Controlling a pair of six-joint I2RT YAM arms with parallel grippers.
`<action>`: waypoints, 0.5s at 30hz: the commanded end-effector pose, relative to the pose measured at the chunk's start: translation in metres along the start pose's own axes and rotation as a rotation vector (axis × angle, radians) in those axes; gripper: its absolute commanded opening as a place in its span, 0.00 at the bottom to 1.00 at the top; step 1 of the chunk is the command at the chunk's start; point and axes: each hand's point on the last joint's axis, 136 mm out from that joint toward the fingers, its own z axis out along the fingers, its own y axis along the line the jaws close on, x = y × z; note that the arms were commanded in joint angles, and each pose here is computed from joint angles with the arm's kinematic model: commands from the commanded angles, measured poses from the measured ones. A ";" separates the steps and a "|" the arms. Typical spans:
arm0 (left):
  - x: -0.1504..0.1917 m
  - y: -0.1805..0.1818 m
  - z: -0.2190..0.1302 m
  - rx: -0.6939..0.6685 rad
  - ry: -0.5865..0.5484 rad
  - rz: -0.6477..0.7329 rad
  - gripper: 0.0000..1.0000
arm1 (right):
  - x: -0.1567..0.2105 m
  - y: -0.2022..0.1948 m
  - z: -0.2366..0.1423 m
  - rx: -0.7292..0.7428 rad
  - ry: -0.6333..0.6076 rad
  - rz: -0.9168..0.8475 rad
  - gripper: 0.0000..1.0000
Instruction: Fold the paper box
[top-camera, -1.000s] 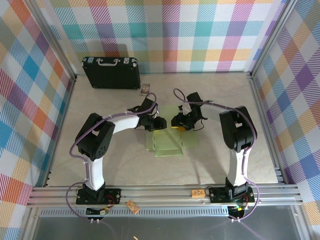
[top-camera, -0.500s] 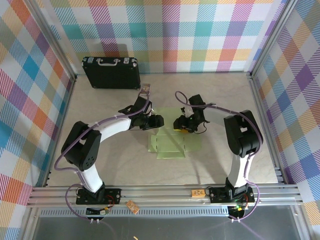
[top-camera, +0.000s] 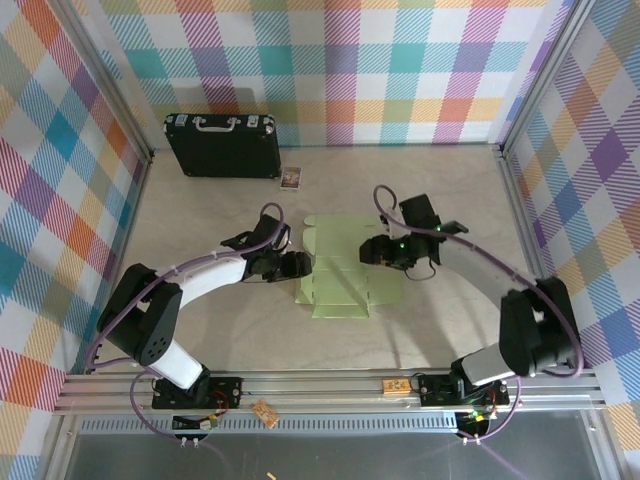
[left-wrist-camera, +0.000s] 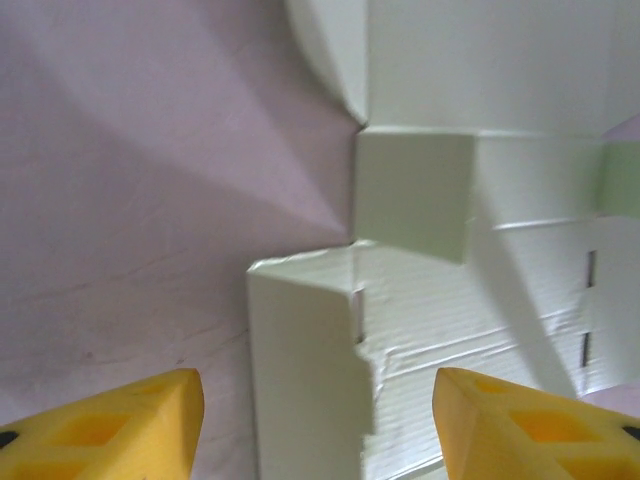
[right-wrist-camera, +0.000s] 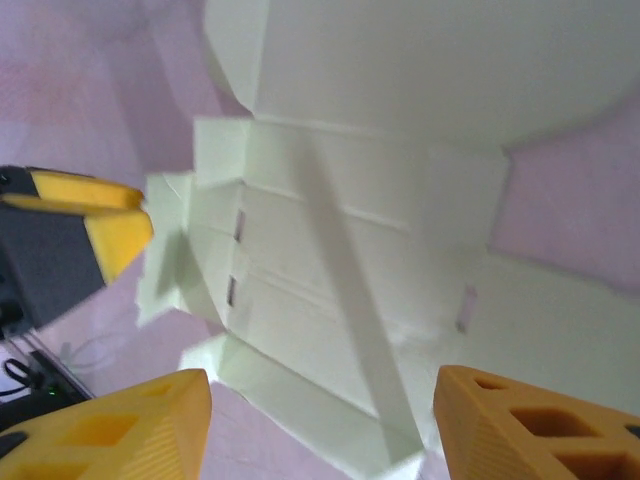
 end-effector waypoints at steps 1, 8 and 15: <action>0.007 0.011 0.003 -0.025 0.026 -0.025 0.61 | 0.051 -0.019 0.001 0.127 0.091 0.008 0.61; 0.010 0.012 0.008 -0.027 0.027 -0.021 0.54 | 0.097 -0.024 0.013 0.220 0.157 -0.030 0.61; 0.020 0.017 0.008 -0.031 0.026 -0.020 0.44 | 0.102 -0.027 0.033 0.282 0.221 -0.065 0.53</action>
